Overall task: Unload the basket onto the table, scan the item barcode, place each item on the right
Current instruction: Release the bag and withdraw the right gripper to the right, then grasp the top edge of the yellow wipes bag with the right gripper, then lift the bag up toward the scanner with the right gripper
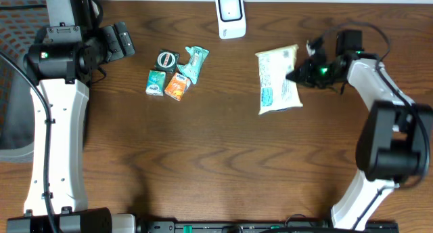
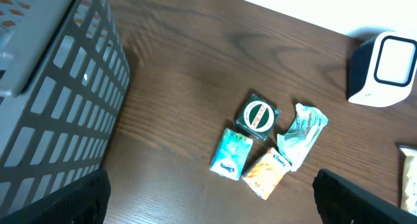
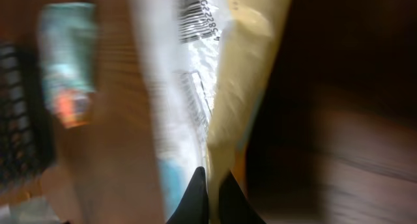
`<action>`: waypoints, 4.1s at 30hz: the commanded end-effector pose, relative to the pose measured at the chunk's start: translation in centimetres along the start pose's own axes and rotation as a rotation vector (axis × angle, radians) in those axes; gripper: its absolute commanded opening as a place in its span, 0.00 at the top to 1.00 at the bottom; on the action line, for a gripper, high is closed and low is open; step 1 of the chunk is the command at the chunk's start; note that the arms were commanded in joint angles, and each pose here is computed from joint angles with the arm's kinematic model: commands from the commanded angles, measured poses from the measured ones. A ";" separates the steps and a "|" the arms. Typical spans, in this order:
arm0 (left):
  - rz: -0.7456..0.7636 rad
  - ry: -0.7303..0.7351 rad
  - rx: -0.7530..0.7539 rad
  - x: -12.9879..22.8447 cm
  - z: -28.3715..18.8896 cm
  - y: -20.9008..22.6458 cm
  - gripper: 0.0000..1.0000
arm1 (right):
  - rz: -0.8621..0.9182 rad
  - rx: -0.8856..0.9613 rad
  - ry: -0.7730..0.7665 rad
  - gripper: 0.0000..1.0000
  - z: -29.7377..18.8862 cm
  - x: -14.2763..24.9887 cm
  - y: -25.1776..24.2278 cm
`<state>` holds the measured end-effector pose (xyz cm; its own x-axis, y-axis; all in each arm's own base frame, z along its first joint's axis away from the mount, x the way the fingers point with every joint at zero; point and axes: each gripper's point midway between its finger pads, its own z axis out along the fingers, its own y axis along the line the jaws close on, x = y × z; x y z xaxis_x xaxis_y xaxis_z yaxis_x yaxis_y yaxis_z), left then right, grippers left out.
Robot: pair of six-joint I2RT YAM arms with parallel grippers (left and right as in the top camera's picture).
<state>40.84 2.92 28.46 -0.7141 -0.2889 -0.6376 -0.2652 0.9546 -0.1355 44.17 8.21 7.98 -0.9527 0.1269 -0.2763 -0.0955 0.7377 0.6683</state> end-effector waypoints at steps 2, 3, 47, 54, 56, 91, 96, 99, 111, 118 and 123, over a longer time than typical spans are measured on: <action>-0.008 0.009 -0.015 0.2 0.3 0.3 0.02 | -0.285 -0.137 -0.136 0.99 -5.4 -2.4 8.7; -0.008 0.009 -0.015 0.2 0.3 0.3 0.02 | -0.297 -0.137 -0.148 0.99 -6.0 -2.5 9.2; -0.008 0.009 -0.015 0.2 0.3 0.3 0.02 | 0.127 0.106 0.248 0.99 10.6 5.9 -5.0; -0.008 0.009 -0.015 0.2 0.3 0.3 0.02 | -0.007 0.084 0.099 0.99 5.4 1.4 -0.6; -0.008 0.009 -0.015 0.2 0.3 0.3 0.02 | -0.103 0.070 0.041 0.99 3.3 0.0 1.8; -0.008 0.009 -0.015 0.2 0.3 0.3 0.02 | -0.798 -0.318 -0.192 0.99 -5.6 0.9 23.0; -0.008 0.009 -0.015 0.2 0.3 0.3 0.02 | -0.798 -0.320 -0.188 0.99 -5.5 1.0 23.1; -0.008 0.009 -0.015 0.2 0.3 0.3 0.02 | -0.796 -0.320 -0.187 0.99 -5.5 1.0 23.1; -0.008 0.009 -0.015 0.2 0.3 0.3 0.02 | -0.787 -0.289 -0.185 0.99 -5.3 0.9 22.6; -0.008 0.009 -0.015 0.2 0.3 0.3 0.02 | -0.775 -0.239 -0.186 0.99 -5.1 0.6 21.8; -0.008 0.009 -0.015 0.2 0.3 0.3 0.02 | -0.764 -0.197 -0.185 0.99 -4.8 0.3 21.1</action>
<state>40.84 2.92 28.46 -0.7140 -0.2893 -0.6376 -0.2654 0.9545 -0.1358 40.55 20.61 24.63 -0.5652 -0.2372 -0.7901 -0.7557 0.5328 0.3807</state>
